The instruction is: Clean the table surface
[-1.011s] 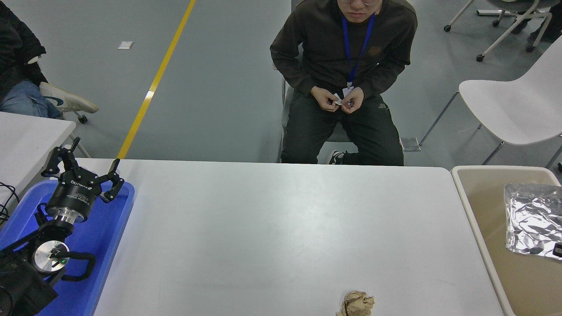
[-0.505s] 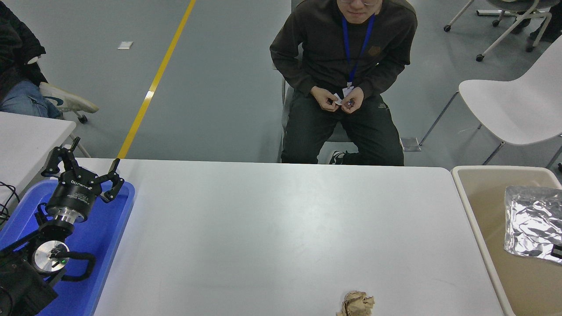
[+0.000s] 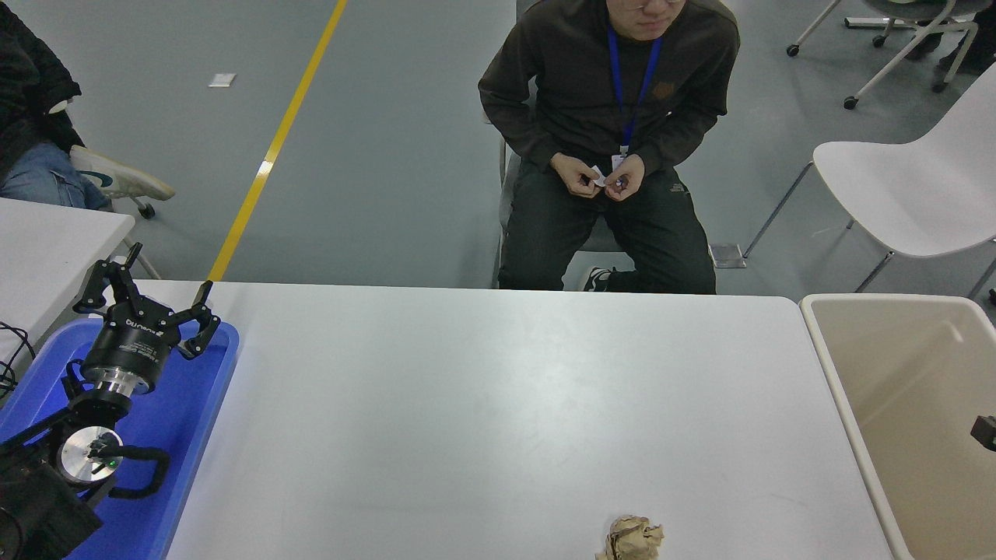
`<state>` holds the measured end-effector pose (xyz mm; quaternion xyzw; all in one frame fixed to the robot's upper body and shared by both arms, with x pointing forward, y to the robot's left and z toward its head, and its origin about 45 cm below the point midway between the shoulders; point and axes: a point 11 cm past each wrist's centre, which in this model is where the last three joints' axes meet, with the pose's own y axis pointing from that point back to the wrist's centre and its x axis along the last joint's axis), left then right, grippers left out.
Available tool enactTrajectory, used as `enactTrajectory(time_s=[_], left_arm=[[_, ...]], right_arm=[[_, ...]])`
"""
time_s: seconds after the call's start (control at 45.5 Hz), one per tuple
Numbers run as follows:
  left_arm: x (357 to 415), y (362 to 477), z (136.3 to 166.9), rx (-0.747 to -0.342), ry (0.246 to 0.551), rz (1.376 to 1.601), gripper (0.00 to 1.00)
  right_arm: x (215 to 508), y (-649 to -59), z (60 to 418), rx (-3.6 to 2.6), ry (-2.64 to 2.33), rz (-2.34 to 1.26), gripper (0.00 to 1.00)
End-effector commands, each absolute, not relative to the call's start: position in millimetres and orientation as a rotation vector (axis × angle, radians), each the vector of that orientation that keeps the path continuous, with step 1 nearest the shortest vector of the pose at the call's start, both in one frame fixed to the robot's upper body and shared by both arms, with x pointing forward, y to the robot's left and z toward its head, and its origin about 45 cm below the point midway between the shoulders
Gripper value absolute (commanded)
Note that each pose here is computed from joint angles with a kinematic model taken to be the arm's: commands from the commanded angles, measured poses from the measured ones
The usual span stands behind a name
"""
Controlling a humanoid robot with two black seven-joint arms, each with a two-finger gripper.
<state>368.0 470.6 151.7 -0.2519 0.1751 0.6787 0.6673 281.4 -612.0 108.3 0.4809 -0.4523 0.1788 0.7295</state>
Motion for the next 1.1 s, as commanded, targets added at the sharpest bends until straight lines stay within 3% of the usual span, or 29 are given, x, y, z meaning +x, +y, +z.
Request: enactTrajectory(time_s=[0.0,0.418,0.703,1.077], left_arm=[[368.0,470.6,151.6,-0.568,0.395,1.532,1.00],[368.5,470.5,152.2,-0.569,0.394,1.531,1.00],[368.0,470.6,151.6,-0.568,0.395,1.532,1.00],[368.0,470.5,151.7,-0.569,0.395,1.530,1.00]], right_arm=[[283,-617,115,1.046,-1.045,0.387,1.00],[289,-623,136,1.168,-1.431,0.237,1.00],[320,-608,167,1.309,-1.923,0.147,1.00],[347,-560,170,1.524,-2.265,-0.007,1.00]])
